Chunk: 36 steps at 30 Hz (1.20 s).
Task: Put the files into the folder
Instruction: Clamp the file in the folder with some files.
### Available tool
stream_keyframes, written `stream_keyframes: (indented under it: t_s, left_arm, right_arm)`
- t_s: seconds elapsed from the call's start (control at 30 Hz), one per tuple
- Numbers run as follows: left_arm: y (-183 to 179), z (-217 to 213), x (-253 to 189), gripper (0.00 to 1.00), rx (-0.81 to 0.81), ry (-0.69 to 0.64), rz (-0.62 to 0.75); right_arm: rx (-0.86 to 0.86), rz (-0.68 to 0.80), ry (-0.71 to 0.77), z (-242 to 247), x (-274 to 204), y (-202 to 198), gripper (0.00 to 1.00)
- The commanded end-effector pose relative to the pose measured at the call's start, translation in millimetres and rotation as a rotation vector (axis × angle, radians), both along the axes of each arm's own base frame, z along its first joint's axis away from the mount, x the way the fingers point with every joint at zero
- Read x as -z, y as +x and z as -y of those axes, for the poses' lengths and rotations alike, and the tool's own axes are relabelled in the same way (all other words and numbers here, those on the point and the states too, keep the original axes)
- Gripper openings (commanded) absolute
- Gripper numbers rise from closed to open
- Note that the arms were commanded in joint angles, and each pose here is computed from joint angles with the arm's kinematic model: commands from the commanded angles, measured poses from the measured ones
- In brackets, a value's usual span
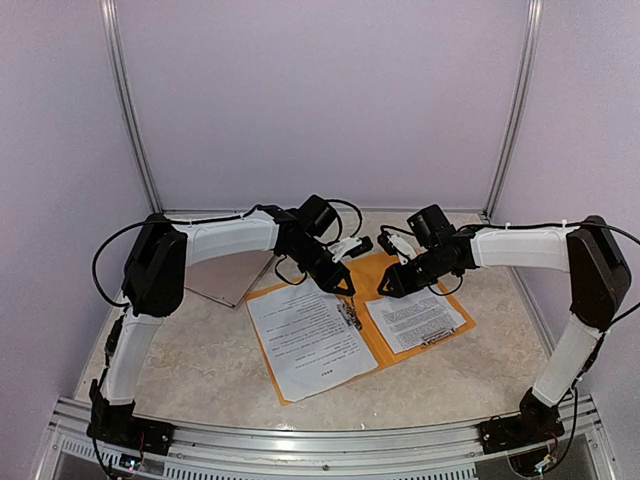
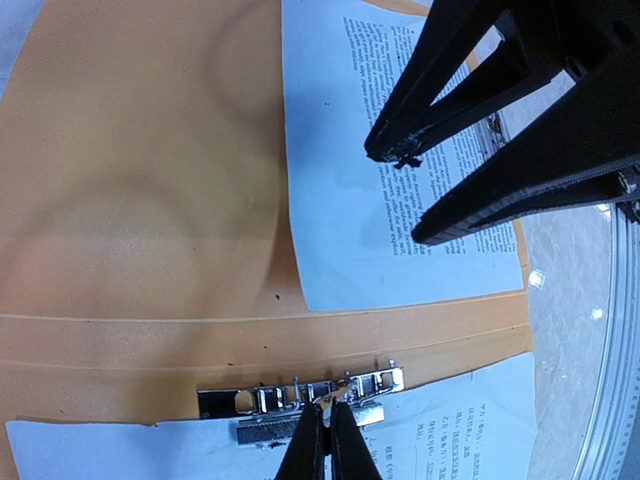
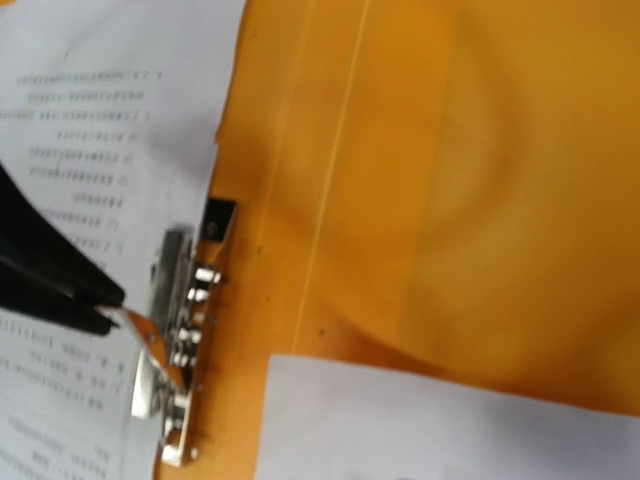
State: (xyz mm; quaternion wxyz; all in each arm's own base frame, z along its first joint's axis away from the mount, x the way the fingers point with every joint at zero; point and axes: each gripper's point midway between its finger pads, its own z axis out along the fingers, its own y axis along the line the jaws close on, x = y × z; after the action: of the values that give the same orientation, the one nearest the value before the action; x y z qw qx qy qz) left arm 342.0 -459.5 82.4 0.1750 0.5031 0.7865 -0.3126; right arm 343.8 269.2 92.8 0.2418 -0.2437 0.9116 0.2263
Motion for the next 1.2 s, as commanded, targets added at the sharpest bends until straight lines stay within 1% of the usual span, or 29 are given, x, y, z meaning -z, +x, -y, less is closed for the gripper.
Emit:
stream_keyframes:
  t_s: [0.0,0.3,0.4,0.5,0.63,0.77,0.9,1.0,1.1,1.17]
  left_arm:
    - [1,4,10,0.01,0.011,-0.003,-0.014]
    - [-2,1,15,0.0,0.003,0.001,-0.026]
    - [-3,-1,15,0.0,-0.003,-0.002,-0.019]
    - [-3,-3,15,0.0,-0.012,-0.006,-0.02]
    - [-4,-5,19,0.0,-0.025,-0.008,-0.026]
    - [-6,-9,21,0.0,-0.037,-0.015,-0.029]
    - [-8,-13,26,0.0,-0.053,-0.016,-0.038]
    - [-7,-16,27,0.0,-0.064,-0.023,-0.046]
    - [-5,-19,28,0.0,-0.076,-0.027,-0.055]
    - [-5,-20,30,0.0,-0.079,-0.028,-0.061]
  right_arm:
    - [-0.002,-0.025,-0.01,4,8,-3,0.29]
    - [0.002,-0.015,0.002,5,5,-6,0.27]
    - [-0.006,0.011,0.058,4,-5,-13,0.27]
    - [-0.008,0.033,0.145,1,-14,-24,0.27]
    - [-0.007,0.062,0.201,-1,-13,-39,0.28]
    - [-0.016,0.09,0.226,-11,-6,-49,0.35]
    - [-0.032,0.125,0.193,-27,3,-54,0.44]
    - [-0.023,0.125,0.139,-33,18,-52,0.49]
    - [-0.025,0.135,0.074,-40,29,-50,0.56]
    - [-0.021,0.143,0.033,-44,36,-49,0.58]
